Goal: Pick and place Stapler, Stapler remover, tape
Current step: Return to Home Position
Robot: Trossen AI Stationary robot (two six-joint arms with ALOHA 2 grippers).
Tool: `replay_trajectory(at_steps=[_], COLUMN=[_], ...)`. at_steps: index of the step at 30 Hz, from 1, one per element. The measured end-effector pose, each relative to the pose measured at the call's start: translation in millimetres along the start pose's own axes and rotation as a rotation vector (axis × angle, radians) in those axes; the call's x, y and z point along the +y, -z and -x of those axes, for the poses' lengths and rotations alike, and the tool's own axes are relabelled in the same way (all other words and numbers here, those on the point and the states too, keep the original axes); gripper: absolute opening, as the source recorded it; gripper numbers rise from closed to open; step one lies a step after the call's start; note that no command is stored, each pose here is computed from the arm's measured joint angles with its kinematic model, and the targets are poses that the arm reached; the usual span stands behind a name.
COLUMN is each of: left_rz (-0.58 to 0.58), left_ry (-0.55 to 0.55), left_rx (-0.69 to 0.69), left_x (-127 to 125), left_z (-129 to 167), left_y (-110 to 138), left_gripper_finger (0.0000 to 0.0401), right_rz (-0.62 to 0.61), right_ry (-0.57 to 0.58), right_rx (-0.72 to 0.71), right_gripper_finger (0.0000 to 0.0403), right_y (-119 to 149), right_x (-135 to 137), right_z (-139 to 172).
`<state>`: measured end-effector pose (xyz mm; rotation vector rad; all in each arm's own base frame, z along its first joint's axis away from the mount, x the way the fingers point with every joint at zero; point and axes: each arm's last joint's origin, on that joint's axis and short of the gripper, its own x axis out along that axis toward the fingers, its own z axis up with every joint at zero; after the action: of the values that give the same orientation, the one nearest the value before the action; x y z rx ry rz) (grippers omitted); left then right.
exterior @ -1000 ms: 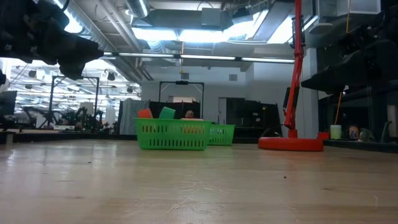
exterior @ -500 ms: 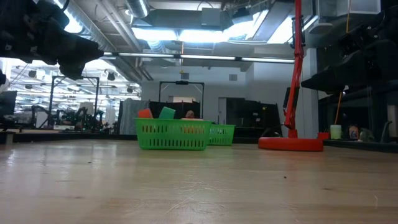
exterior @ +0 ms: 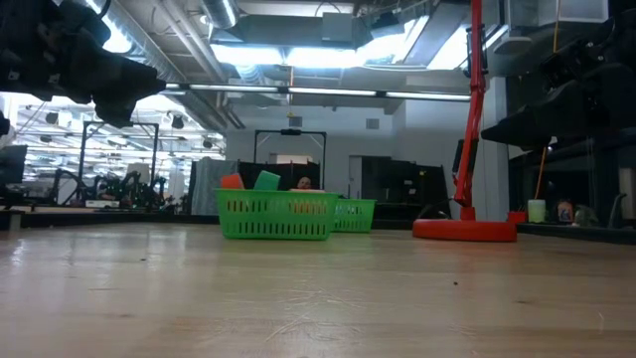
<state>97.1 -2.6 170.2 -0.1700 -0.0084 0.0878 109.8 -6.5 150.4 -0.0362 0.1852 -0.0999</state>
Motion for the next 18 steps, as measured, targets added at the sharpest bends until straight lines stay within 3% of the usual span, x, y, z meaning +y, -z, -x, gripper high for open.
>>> replay_trajectory(at_steps=[18], left_rz=[0.0], left_ry=[0.0], left_rx=[0.0], left_x=[0.0], left_z=[0.0], left_y=[0.0], left_gripper_finger=[0.0111], right_rz=[0.0], right_ry=[0.0], right_rx=[0.0], right_gripper_finger=[0.0282], right_y=[0.0], right_x=[0.0], right_z=[0.0])
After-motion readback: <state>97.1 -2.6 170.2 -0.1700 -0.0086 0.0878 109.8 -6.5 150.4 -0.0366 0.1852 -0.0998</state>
